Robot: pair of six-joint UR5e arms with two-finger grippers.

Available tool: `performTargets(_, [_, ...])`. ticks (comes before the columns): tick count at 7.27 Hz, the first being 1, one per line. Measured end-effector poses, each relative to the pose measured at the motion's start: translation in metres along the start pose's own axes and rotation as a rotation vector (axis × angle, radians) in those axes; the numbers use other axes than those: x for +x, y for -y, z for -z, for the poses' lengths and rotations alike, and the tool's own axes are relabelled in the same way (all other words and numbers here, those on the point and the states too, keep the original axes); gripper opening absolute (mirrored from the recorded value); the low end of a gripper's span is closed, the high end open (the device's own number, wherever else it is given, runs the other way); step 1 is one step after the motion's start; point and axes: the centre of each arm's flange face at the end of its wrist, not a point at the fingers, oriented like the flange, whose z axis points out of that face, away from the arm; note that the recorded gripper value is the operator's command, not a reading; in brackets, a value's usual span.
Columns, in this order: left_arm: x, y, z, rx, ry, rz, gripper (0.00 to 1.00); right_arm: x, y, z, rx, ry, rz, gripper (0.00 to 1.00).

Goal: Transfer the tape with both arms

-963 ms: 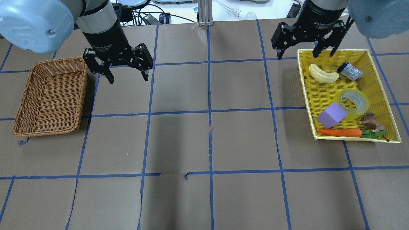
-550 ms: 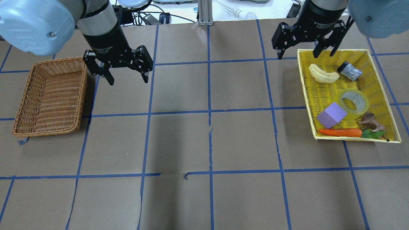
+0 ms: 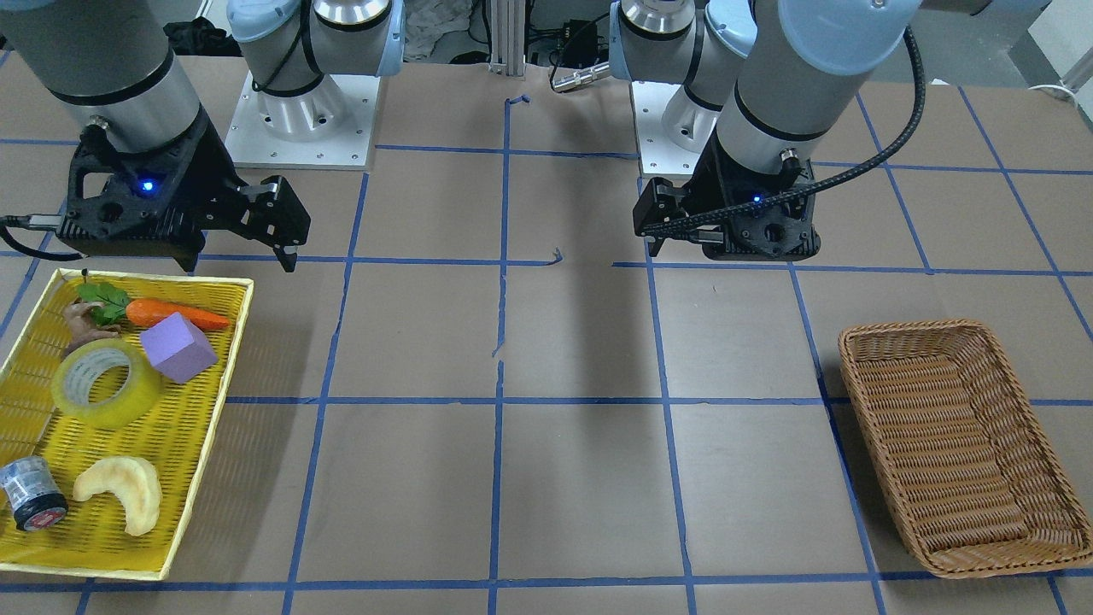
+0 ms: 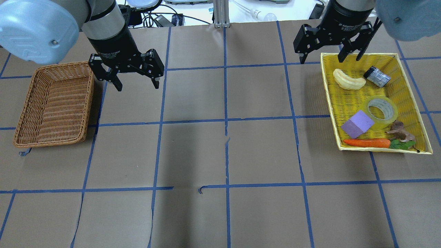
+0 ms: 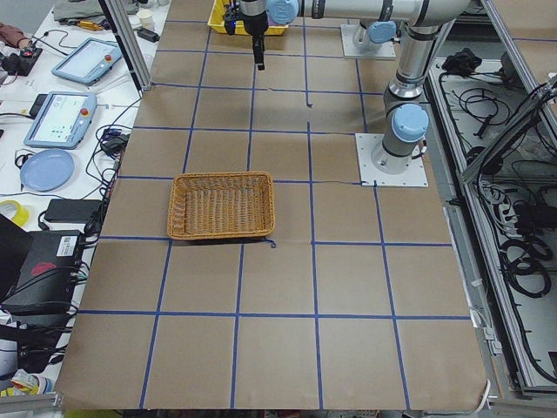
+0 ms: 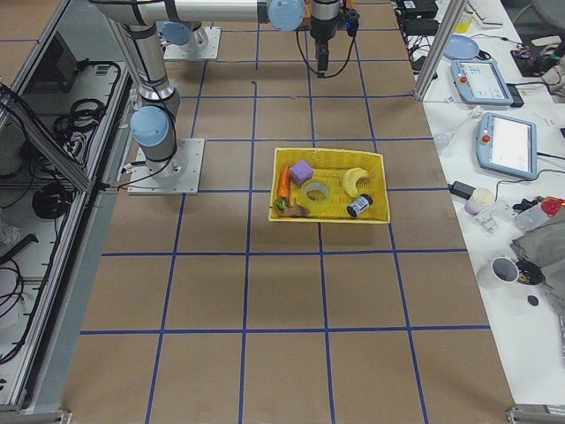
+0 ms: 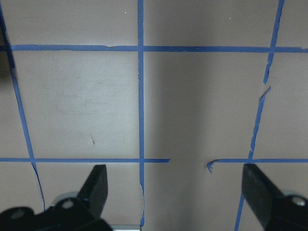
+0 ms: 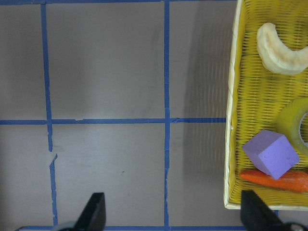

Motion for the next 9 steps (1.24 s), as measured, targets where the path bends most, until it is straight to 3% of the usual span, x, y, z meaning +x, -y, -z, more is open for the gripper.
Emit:
performTargets(3, [0.000, 0.000, 0.002, 0.009, -0.001, -0.005, 1.00, 0.026, 0.008, 0.003, 0.002, -0.001, -0.017, 1.00])
performTargets(5, [-0.001, 0.001, 0.002, 0.012, -0.002, -0.002, 1.00, 0.102, 0.019, -0.015, -0.064, 0.014, 0.037, 1.00])
performTargets(7, [-0.003, 0.003, 0.001, 0.015, -0.004, 0.001, 1.00, 0.190, 0.033, -0.052, -0.096, 0.044, 0.244, 1.00])
performTargets(9, [-0.003, 0.004, 0.001, 0.015, -0.003, 0.002, 1.00, 0.273, 0.050, -0.122, -0.075, 0.050, 0.443, 1.00])
